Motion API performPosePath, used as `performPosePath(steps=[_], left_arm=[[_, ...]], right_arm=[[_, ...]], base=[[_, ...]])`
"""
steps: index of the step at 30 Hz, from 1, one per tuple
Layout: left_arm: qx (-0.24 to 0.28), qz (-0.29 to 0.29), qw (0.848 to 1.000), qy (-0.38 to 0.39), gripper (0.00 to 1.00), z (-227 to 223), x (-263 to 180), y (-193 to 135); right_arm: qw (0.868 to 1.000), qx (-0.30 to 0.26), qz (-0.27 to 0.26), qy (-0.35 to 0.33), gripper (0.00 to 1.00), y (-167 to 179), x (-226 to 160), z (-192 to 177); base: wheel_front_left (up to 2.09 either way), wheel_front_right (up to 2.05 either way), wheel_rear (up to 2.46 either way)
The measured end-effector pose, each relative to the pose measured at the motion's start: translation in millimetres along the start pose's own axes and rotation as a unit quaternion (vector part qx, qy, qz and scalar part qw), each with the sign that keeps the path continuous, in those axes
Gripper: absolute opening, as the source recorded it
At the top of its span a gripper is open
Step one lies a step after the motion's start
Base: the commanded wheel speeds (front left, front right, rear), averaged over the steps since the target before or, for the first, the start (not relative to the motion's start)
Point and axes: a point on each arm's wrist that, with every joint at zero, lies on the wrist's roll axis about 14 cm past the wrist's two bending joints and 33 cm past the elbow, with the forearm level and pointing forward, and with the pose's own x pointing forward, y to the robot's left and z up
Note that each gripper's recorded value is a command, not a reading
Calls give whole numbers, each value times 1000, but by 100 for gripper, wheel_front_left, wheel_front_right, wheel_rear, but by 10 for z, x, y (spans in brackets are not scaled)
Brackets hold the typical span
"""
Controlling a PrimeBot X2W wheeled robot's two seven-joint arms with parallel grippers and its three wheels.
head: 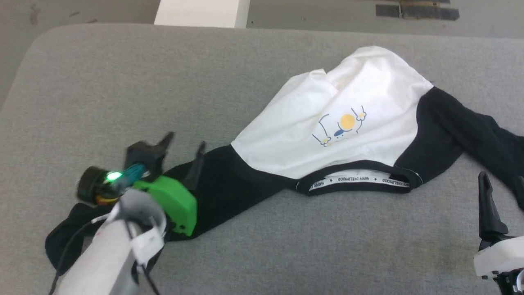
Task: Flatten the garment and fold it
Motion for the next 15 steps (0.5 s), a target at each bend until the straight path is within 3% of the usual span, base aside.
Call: performPosePath(steps=[4, 10, 12, 15], left_arm=[[4, -48, 995, 83, 100, -397, 184, -147], [12, -68, 977, 201, 100, -1001, 243, -116], [15, -71, 976, 203, 0, -986, 308, -101], [20, -81, 976, 200, 0, -941, 377, -119]], right_arm=[[1000, -1, -10, 7, 100, -66, 7, -39], [1000, -2, -23, 14, 100, -155, -17, -80], [1000, -2, -27, 15, 100, -177, -24, -84], [999, -4, -32, 17, 100, -213, -30, -87]], base=[[0, 0, 0], [0, 0, 0], [0, 0, 0], [0, 0, 0]])
